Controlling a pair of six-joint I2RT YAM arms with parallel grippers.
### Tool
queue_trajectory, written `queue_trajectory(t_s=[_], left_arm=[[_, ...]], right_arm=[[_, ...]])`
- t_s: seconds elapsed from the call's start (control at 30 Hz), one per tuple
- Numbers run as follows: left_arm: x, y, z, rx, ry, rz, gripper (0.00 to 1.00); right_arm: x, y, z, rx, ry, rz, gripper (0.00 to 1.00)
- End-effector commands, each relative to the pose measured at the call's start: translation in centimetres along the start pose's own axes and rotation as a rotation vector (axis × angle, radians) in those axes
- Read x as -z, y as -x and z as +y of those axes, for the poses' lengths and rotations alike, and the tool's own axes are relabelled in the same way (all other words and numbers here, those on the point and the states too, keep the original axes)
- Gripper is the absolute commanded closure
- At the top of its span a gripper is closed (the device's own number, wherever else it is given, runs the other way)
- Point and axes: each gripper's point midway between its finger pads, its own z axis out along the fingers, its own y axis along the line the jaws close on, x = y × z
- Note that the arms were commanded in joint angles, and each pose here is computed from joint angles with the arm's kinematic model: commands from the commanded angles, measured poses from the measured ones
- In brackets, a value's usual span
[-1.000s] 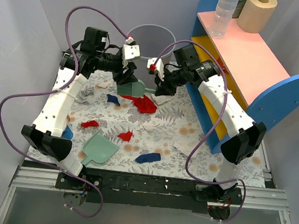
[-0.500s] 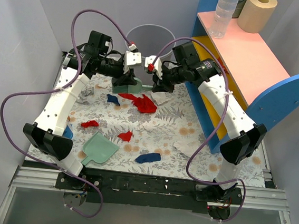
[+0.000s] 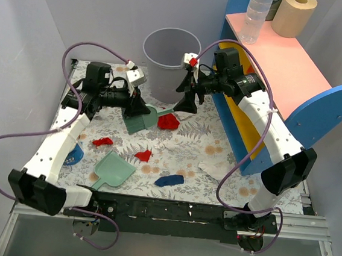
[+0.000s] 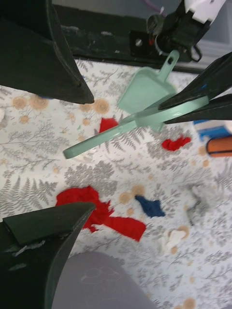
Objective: Sweep away the paper scraps from the table
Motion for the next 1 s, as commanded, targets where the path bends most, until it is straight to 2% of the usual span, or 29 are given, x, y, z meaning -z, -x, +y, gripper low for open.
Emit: queue_trajectory(t_s=[0.0, 0.03, 0.1, 0.2, 0.4, 0.43, 0.53, 0.7, 0.97], left_arm=[[1.7, 5.2, -2.3, -0.119, -0.028, -0.206, 1.00], [1.8, 5.7, -2.1, -0.159, -0.031, -0.203, 1.00], [1.3, 4.6, -1.2, -0.093, -0.062, -0.146, 1.00], [1.7, 4.9, -1.3, -0.049, -0.119, -0.155, 1.00], [1.5, 4.4, -1.9, -0.003, -0.130, -0.215, 1.00], [1.9, 5.2, -1.9, -0.036, -0.112, -0.246, 1.00], [1.8, 5.7, -1.4, 0.001, -0.086, -0.273, 1.00], [1.5, 6.0, -1.9, 0.039, -0.140, -0.302, 1.00], [1.0, 6.3, -1.7, 0.114, -0.163, -0.338, 1.00]], right_arm=[[1.1, 3.7, 2.7, 0.016, 0.122, -0.141, 0.12], [1.1, 3.7, 2.8, 0.002, 0.139, -0.146, 0.12], [0.9, 3.5, 2.8, -0.019, 0.168, -0.157, 0.12], [0.6, 3.2, 2.4, -0.044, 0.180, -0.166, 0.12], [0.2, 4.0, 2.7, -0.095, 0.247, -0.203, 0.14], [-0.1, 3.8, 2.5, -0.112, 0.256, -0.201, 0.15], [-0.4, 3.7, 2.5, -0.151, 0.285, -0.206, 0.18], [-0.9, 3.8, 2.2, -0.176, 0.299, -0.228, 0.20], [-1.1, 3.8, 2.1, -0.217, 0.322, -0.235, 0.37]])
